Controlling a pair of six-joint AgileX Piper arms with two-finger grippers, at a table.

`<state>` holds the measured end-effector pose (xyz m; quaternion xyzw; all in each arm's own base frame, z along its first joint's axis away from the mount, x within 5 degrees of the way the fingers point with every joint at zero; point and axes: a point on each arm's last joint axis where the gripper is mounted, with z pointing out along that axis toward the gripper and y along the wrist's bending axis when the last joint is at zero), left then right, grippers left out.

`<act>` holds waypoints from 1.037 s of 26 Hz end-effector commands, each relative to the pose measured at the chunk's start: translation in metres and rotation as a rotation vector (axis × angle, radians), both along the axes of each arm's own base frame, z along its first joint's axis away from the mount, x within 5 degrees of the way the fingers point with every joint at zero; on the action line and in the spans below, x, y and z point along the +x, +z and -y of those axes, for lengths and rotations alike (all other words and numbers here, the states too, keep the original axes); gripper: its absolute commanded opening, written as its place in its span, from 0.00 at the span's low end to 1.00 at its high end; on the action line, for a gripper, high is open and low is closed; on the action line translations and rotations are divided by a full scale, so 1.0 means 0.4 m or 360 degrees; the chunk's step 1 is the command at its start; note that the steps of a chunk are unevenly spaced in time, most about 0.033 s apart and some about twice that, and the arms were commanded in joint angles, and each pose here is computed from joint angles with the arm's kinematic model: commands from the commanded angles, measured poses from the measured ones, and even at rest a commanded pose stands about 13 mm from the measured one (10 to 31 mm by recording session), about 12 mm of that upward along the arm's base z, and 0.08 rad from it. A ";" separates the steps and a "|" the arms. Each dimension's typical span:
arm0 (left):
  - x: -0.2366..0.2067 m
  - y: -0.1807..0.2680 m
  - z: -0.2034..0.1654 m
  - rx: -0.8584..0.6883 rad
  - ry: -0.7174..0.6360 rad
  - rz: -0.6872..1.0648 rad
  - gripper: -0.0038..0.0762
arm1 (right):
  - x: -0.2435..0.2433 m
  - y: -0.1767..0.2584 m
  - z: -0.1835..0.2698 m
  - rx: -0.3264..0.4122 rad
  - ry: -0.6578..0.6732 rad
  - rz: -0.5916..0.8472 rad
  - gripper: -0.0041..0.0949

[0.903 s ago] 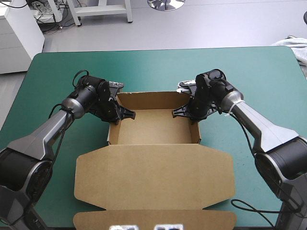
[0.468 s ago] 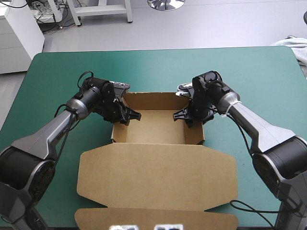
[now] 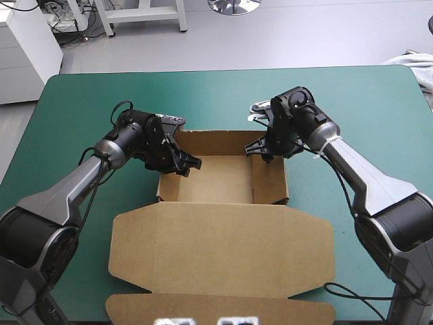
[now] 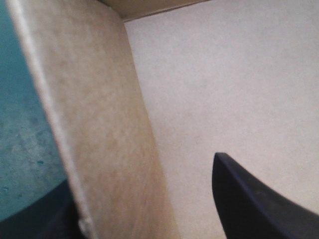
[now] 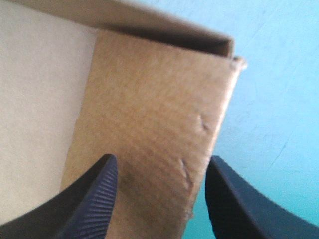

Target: Fold the box

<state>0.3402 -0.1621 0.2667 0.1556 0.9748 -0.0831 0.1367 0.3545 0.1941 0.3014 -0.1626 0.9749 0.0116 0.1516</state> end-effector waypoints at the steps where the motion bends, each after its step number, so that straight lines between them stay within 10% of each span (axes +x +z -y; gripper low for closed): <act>1: -0.005 0.088 0.003 -0.0076 -0.0006 0.0139 0.61 | -0.016 0.115 0.013 0.0054 -0.0001 0.0184 0.55; 12: 0.003 0.219 -0.055 0.0334 -0.0020 0.0258 0.61 | -0.031 0.243 0.018 0.0204 0.0010 0.0403 0.54; 20: -0.047 0.340 -0.064 0.0157 -0.0006 0.0441 0.58 | -0.086 0.329 0.053 0.0261 0.0006 0.0540 0.53; 27: -0.223 0.528 -0.141 -0.0019 0.0029 0.0783 0.35 | -0.132 0.384 0.080 0.0306 0.0004 0.0624 0.53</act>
